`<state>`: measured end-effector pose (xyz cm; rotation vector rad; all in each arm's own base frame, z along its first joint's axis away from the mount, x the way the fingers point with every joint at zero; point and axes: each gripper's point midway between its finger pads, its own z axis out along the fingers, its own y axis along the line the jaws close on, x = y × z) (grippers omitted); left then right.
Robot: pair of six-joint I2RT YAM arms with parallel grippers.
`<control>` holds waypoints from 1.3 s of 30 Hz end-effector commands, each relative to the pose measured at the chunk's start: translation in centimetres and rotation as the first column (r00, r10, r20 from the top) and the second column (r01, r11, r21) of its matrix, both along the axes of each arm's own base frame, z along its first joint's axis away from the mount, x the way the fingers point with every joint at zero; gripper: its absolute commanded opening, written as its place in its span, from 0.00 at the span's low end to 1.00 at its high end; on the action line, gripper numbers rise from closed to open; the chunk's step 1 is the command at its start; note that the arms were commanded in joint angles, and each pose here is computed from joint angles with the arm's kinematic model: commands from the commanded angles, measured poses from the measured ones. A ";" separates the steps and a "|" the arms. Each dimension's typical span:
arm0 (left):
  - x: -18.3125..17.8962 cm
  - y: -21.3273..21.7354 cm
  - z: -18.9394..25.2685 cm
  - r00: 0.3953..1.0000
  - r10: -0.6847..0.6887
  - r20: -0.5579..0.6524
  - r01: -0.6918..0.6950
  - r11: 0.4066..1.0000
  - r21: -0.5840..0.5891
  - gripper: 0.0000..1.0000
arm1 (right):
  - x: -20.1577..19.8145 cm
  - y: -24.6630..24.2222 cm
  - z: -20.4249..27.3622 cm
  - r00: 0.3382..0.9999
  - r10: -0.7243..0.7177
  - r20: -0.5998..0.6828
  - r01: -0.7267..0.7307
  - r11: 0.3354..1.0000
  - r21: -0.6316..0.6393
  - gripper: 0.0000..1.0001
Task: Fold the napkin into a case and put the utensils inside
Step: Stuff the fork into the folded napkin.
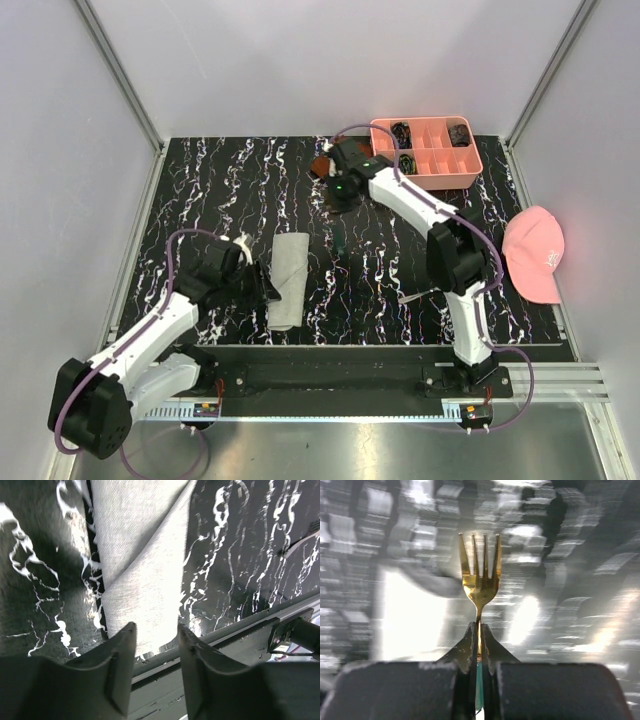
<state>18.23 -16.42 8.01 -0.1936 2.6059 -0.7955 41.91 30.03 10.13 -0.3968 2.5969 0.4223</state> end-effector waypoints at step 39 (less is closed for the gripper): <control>-1.9 -0.5 -4.9 0.993 0.041 -0.107 -0.049 0.996 -0.077 0.08 | -7.5 14.1 -2.8 0.960 -0.265 0.094 0.265 0.964 0.015 0.00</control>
